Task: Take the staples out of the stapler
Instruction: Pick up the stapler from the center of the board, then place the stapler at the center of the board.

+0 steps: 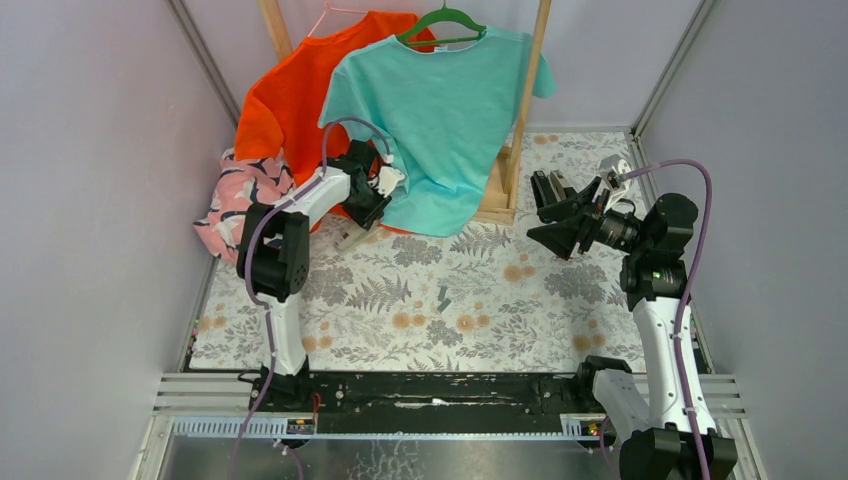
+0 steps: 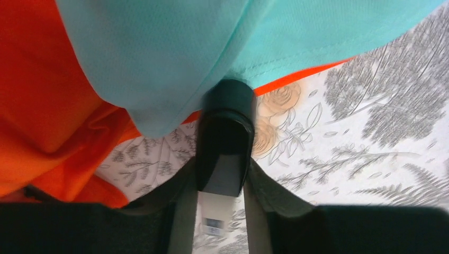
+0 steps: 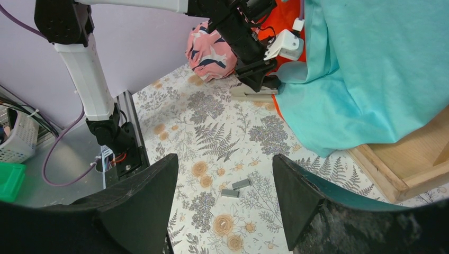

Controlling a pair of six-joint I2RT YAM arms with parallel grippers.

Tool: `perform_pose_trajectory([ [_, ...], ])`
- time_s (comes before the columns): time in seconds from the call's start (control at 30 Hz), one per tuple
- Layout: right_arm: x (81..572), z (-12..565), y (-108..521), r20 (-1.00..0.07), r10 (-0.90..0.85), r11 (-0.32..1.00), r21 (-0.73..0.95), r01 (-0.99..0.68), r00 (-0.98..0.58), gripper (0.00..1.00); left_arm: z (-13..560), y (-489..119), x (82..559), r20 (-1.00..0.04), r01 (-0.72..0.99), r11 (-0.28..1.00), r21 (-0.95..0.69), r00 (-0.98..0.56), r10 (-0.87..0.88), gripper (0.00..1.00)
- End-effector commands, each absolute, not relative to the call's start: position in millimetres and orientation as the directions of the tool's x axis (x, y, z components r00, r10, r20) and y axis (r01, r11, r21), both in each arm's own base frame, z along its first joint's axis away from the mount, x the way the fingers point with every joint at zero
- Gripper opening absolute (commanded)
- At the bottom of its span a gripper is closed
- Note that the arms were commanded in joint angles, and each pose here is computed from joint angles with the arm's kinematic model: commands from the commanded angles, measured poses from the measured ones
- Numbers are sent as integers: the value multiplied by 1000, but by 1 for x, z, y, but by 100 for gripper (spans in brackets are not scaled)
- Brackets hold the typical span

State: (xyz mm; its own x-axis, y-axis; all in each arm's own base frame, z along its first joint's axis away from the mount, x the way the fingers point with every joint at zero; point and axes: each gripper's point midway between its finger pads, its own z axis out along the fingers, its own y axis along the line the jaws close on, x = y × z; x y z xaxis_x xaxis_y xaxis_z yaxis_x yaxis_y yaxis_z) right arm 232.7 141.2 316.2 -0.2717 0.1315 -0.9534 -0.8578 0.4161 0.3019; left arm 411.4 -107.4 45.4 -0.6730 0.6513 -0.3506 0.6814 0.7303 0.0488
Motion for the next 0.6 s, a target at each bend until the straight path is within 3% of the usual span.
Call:
perform_pose_trajectory([
  [0.0, 228, 325, 144, -967, 114, 396, 253, -883, -226, 73, 50, -109, 422, -387, 679, 731, 63, -658, 645, 26],
  [0.1, 229, 324, 144, -967, 113, 396, 254, -882, -227, 73, 57, -110, 423, -403, 676, 734, 66, -655, 640, 21],
  [0.27, 228, 325, 144, -968, 111, 397, 250, -883, -224, 73, 79, -112, 416, -448, 682, 726, 89, -623, 641, 0],
  [0.57, 227, 326, 144, -970, 108, 398, 244, -884, -219, 73, 121, -127, 381, -488, 712, 686, 149, -550, 678, 0],
])
